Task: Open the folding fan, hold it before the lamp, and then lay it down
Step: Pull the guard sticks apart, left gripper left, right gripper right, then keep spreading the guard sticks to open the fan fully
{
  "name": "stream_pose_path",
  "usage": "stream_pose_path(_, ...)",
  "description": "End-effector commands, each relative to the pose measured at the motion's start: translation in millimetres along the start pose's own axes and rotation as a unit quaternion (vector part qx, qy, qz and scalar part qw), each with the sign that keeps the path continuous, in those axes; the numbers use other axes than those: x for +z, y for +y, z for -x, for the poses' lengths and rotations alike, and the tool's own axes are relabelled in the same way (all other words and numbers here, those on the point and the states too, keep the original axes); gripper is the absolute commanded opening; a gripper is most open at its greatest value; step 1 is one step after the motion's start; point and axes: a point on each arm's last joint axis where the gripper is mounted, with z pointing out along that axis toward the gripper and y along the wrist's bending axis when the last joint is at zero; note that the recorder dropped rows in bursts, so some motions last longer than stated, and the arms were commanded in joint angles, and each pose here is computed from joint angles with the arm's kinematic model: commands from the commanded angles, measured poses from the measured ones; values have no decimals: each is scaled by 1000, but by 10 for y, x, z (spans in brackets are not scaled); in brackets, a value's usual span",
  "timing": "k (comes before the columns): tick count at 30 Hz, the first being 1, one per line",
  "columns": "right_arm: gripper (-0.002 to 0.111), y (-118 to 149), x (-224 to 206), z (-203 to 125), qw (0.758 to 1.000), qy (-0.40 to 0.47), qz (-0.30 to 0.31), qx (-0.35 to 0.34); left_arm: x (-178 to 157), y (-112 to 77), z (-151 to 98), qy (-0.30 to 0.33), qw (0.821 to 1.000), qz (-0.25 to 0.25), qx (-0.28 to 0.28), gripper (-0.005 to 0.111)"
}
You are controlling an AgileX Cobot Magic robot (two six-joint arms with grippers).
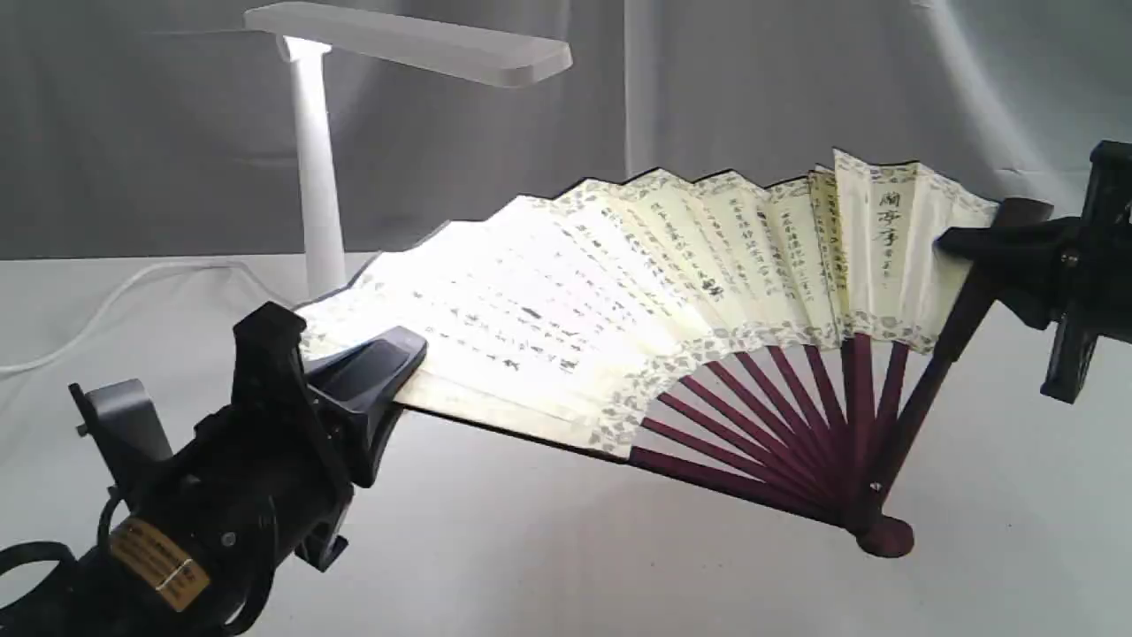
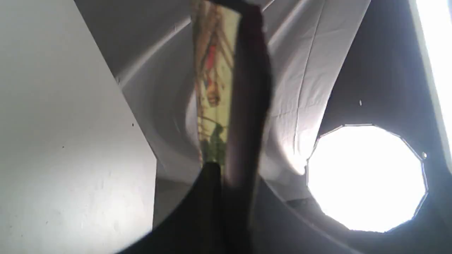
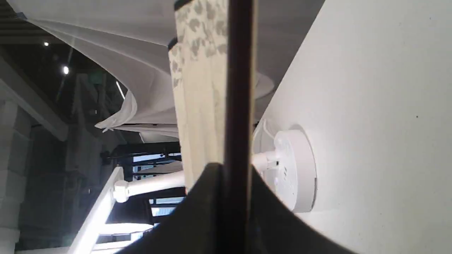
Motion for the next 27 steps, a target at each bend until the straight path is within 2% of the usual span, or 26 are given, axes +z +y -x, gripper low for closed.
stream_pose_path(1,0,-21,-30,2,1000,5,-11,-7,-63,-41,-40,-63,998,-2,-24,0)
stream_pose_path(4,0,-27,-30,-5,1000,9,-14,-7,-98,-30,-96,-84,996,8,-29,0)
stream_pose_path(9,0,-51,-32,-33,999,24,-27,-15,-108,-30,-130,-81,997,10,-13,0)
stream_pose_path(17,0,-24,-30,-2,1000,7,-13,-4,-139,11,-6,-153,986,25,-64,0)
stream_pose_path(22,0,-14,-30,11,1000,0,-7,-2,-154,27,35,-177,981,30,-72,0)
stream_pose_path(27,0,-51,-32,42,999,-17,-28,-3,-165,37,61,-193,978,34,-78,0)
